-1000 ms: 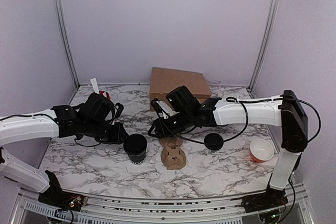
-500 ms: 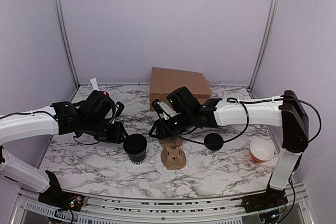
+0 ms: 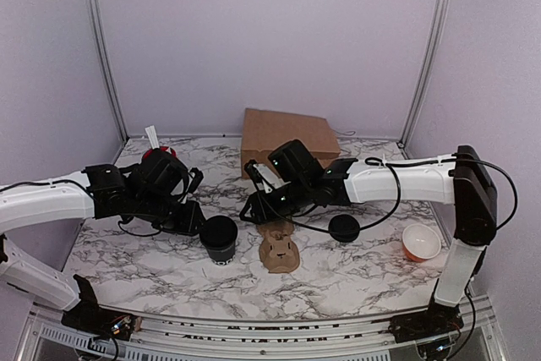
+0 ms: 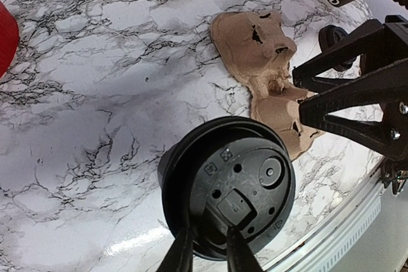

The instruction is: Pack the takeout coffee

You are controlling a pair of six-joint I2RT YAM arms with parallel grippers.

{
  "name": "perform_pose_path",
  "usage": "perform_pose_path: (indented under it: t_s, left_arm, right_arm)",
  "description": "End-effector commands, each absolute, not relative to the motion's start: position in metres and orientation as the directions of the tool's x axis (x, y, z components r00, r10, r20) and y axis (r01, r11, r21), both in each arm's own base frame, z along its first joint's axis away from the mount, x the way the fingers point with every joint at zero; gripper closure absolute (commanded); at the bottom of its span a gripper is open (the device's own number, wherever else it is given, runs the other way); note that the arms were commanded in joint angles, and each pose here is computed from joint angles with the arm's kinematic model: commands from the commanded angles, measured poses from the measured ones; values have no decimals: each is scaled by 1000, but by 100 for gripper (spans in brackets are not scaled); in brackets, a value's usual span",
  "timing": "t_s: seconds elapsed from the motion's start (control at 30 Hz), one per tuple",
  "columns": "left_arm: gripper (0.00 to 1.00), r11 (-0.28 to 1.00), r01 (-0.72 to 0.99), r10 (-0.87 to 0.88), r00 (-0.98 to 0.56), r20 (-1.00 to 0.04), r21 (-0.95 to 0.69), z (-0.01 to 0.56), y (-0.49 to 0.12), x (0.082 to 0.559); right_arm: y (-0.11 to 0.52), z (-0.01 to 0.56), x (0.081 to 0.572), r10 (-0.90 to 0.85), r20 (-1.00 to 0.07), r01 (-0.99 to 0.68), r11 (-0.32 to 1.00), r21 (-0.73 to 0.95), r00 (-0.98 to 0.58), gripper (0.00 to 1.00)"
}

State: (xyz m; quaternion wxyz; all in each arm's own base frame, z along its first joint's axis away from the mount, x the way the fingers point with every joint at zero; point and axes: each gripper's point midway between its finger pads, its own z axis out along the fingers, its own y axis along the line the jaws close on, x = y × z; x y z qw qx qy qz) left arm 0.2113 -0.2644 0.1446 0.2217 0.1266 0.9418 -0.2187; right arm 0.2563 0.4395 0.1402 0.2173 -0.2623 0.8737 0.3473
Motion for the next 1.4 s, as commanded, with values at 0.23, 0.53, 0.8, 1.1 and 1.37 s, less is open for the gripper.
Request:
perform_pose_path:
  t_s: [0.23,0.53,0.8,1.1,1.37]
  left_arm:
    - [83,888,347,176,-863,-474,-302,145,-265,214]
    - [87,892,358,198,-858,-474,-275,142,-267,216]
    - [91,898,369,222,-850,-477,-239,140,-268,221]
    - [92,897,389,247,-836,-489,-212,144,-275,230]
    - [76,906,372,225,-828,-513,-204,151,-271,233]
  right_arm:
    - [436,159,258,-276,-592,-612,617,495,-757,65]
    - [434,161,257,-273,-595,-613,617,494,-756,64]
    - [434,161,257,-270,-597,-612,616,496,-756,64]
    - [429,162,254,-265,-596,-608,620,496,-757,64]
    - [429,157,243,-267,-578,-598,614,515,-771,64]
